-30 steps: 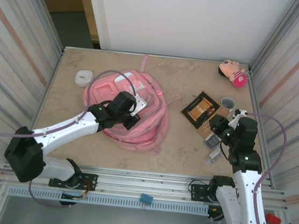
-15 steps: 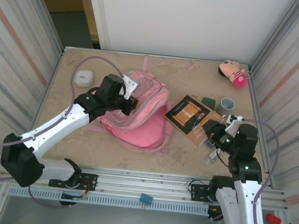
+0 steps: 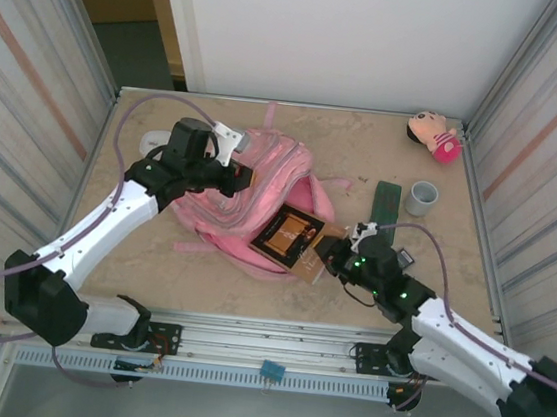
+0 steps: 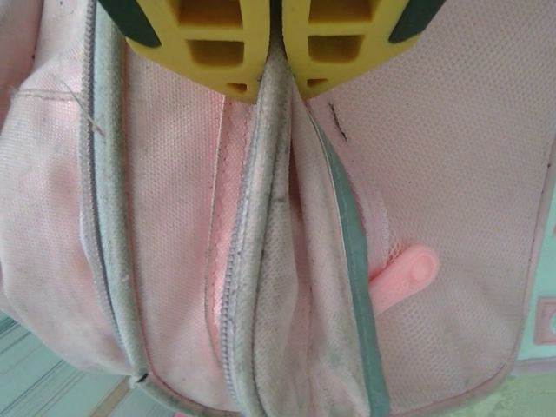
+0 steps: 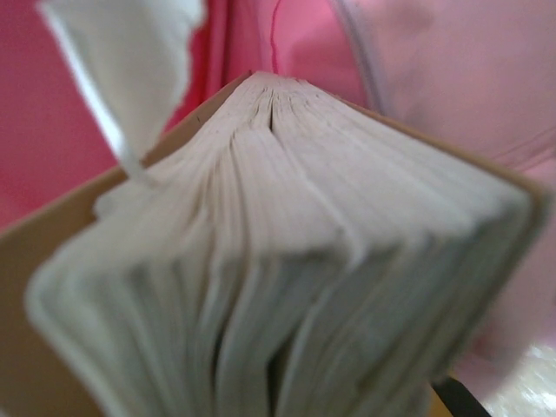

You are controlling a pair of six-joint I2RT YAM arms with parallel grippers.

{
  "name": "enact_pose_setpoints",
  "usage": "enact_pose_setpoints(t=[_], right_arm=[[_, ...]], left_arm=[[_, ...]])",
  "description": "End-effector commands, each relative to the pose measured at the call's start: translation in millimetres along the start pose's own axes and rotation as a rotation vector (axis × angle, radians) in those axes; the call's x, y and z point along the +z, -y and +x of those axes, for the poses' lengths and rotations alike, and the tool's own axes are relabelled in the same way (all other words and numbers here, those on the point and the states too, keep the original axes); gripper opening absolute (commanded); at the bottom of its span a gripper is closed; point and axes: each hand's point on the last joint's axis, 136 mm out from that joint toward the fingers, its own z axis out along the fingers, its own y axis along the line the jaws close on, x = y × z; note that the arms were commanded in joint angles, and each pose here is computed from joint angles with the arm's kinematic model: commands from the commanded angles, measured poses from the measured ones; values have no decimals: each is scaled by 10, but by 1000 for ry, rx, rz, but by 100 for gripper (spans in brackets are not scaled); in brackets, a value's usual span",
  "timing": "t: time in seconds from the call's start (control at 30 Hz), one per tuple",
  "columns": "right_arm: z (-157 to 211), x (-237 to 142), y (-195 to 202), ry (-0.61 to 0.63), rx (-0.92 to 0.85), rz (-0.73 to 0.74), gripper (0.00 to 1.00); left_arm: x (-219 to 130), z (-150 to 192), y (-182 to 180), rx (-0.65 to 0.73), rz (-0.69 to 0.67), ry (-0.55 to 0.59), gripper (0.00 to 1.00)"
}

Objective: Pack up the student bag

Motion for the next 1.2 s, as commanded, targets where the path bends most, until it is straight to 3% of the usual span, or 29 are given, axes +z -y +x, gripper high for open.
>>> enact_pose_setpoints(t=[0.0, 0.27, 0.57, 0.83, 1.0, 1.17], right_arm=[[-349, -9, -709, 207, 40, -259, 0], [-432, 339, -761, 260, 52, -243, 0], [-327, 919, -1056, 203, 58, -331, 0], [-281, 1484, -848, 224, 92, -178, 0], [-264, 1805, -688, 215, 110, -79, 10], [-184, 1963, -344, 186, 129, 60, 31]], left_arm=[[-231, -533, 308, 89, 116, 164, 0], [-238, -557, 330, 78, 163, 160, 0], [-272, -609, 365, 74, 194, 166, 0], [-303, -646, 366, 58, 216, 192, 0], [-294, -651, 348, 46, 220, 191, 0], [-273, -644, 251, 29, 181, 192, 0]])
